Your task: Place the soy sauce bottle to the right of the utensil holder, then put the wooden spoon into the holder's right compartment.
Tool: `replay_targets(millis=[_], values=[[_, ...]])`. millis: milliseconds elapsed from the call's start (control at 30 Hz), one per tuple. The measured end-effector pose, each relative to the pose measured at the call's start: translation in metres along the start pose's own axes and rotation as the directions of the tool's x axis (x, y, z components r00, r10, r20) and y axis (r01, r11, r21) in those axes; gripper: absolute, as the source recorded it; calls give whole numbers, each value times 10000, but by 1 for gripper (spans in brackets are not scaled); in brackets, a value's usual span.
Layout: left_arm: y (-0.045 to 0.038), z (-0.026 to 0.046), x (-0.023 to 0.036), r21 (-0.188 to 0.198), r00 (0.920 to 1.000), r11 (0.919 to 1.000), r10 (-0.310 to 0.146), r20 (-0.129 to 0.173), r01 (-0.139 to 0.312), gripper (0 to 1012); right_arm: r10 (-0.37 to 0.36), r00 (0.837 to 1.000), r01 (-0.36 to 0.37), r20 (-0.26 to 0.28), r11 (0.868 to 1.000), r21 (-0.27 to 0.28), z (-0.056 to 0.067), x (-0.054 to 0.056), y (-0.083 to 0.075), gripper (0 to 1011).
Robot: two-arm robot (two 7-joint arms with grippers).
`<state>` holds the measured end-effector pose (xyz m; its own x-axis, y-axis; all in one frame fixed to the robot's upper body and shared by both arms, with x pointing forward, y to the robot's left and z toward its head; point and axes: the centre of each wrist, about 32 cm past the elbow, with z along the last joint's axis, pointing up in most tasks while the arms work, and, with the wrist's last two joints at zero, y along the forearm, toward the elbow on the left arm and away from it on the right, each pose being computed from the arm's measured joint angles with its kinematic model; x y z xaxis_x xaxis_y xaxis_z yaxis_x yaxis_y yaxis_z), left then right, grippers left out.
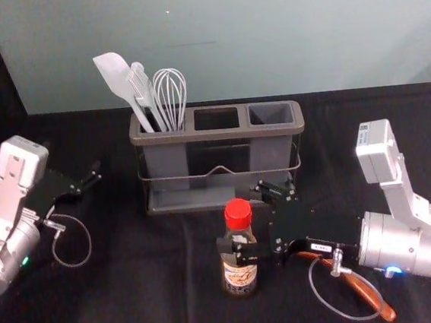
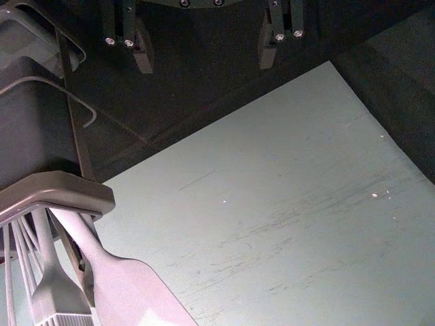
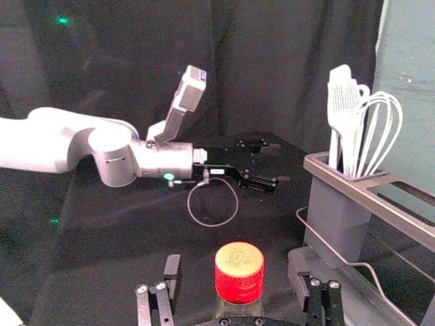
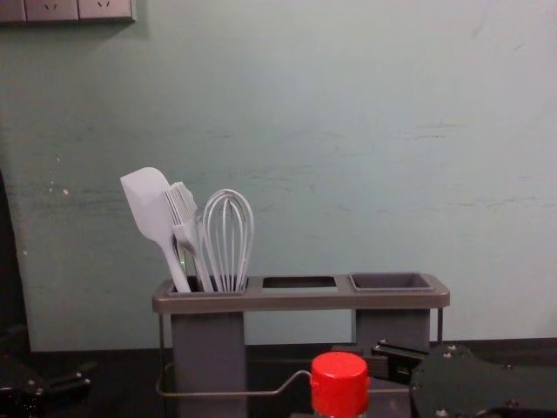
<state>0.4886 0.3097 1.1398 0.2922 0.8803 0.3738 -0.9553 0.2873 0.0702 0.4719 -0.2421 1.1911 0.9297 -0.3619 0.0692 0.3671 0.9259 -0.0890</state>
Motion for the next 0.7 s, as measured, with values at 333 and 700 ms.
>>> replay_targets(millis=[333, 700], values=[[0, 0, 0, 0, 10000, 10000, 1, -1, -1, 1005, -11, 10000, 11, 6, 10000, 11, 4, -1, -8, 869], [0, 0, 0, 0, 10000, 10000, 0, 0, 0, 1005, -19, 10000, 19, 5, 10000, 15, 6, -2, -11, 539]])
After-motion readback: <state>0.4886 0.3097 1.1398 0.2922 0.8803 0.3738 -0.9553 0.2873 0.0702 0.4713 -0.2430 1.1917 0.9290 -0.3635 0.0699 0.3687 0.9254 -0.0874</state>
